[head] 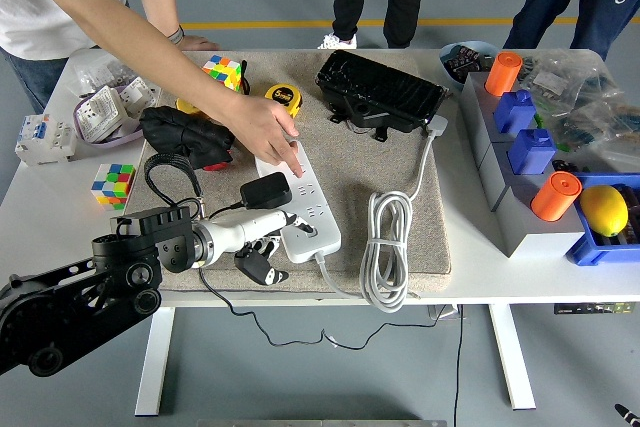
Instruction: Put the plug near the board,insert it into the board,press the button,pull the plug out
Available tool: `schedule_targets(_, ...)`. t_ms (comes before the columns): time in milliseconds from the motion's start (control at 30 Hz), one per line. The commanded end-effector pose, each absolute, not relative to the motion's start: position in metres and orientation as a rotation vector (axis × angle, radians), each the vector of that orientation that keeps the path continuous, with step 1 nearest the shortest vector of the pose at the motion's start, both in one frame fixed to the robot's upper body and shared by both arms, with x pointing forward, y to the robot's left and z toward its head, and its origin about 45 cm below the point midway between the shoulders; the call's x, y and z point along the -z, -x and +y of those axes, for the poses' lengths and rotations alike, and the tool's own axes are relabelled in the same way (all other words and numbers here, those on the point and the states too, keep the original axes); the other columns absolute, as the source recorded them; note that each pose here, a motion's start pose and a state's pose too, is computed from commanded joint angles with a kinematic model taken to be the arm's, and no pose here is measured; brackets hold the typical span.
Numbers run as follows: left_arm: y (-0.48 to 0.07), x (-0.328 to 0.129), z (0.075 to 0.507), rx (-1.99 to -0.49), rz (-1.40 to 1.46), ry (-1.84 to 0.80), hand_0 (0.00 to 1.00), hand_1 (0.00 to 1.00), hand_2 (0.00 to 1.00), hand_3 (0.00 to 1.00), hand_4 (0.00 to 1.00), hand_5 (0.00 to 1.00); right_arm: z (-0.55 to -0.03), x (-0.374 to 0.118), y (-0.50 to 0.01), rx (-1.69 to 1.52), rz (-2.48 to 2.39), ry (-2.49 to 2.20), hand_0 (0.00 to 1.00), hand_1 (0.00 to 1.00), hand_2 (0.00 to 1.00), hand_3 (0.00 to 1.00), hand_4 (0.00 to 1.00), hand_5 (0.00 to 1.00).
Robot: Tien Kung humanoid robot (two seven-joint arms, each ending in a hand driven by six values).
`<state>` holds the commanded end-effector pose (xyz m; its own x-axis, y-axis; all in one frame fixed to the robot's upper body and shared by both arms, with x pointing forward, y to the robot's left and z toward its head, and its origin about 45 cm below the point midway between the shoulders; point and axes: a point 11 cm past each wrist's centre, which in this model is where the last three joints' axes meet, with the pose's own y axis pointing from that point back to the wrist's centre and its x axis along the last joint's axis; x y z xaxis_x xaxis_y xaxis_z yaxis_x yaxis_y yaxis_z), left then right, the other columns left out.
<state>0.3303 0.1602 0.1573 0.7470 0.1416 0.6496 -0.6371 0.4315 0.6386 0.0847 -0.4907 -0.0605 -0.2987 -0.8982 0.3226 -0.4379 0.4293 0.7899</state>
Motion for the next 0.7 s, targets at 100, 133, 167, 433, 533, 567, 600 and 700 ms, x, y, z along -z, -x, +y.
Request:
schedule_targets(100, -0.33, -0.156, 0.16, -0.516, -0.558, -1.021, 0.041, 0.066, 0.121, 0.856, 0.732, 0.002, -0.49, 0.06, -0.085, 0.75, -1.907, -1.133, 0.605, 0.62, 0.62, 0.549, 0.988, 0.4)
schedule_targets(133, -0.33, -0.155, 0.159, -0.512, -0.558, -1.021, 0.041, 0.066, 0.121, 0.856, 0.732, 0.002, -0.49, 0.061, -0.085, 0.75, -1.907, -1.133, 0.605, 0.62, 0.62, 0.549, 0.988, 0.4)
schedule_targets(167, -0.329, -0.155, 0.158, -0.509, -0.556, -1.022, 0.041, 0.066, 0.121, 0.856, 0.732, 0.002, -0.49, 0.061, -0.085, 0.751, -1.906, -1.133, 0.605, 0.62, 0.62, 0.549, 0.988, 0.4)
schedule_targets(433, -0.331, -0.161, 0.157, -0.523, -0.566, -1.001, 0.041, 0.066, 0.121, 0.852, 0.732, 0.002, -0.49, 0.061, -0.084, 0.753, -1.907, -1.131, 0.605, 0.619, 0.619, 0.549, 0.988, 0.4)
schedule_targets(533, -0.334, -0.168, 0.158, -0.542, -0.57, -0.984, 0.041, 0.066, 0.121, 0.852, 0.732, 0.002, -0.49, 0.061, -0.084, 0.752, -1.905, -1.133, 0.605, 0.619, 0.619, 0.549, 0.988, 0.4)
schedule_targets(567, -0.335, -0.169, 0.158, -0.544, -0.571, -0.981, 0.041, 0.066, 0.121, 0.852, 0.732, 0.002, -0.49, 0.061, -0.085, 0.752, -1.905, -1.133, 0.605, 0.619, 0.619, 0.549, 0.988, 0.4)
schedule_targets(600, -0.336, -0.171, 0.159, -0.55, -0.575, -0.974, 0.041, 0.066, 0.121, 0.852, 0.732, 0.002, -0.489, 0.061, -0.085, 0.753, -1.907, -1.133, 0.605, 0.619, 0.619, 0.549, 0.988, 0.4)
schedule_targets(700, -0.339, -0.179, 0.16, -0.573, -0.58, -0.946, 0.041, 0.066, 0.122, 0.851, 0.738, 0.002, -0.489, 0.061, -0.085, 0.755, -1.908, -1.133, 0.605, 0.619, 0.619, 0.549, 0.988, 0.399)
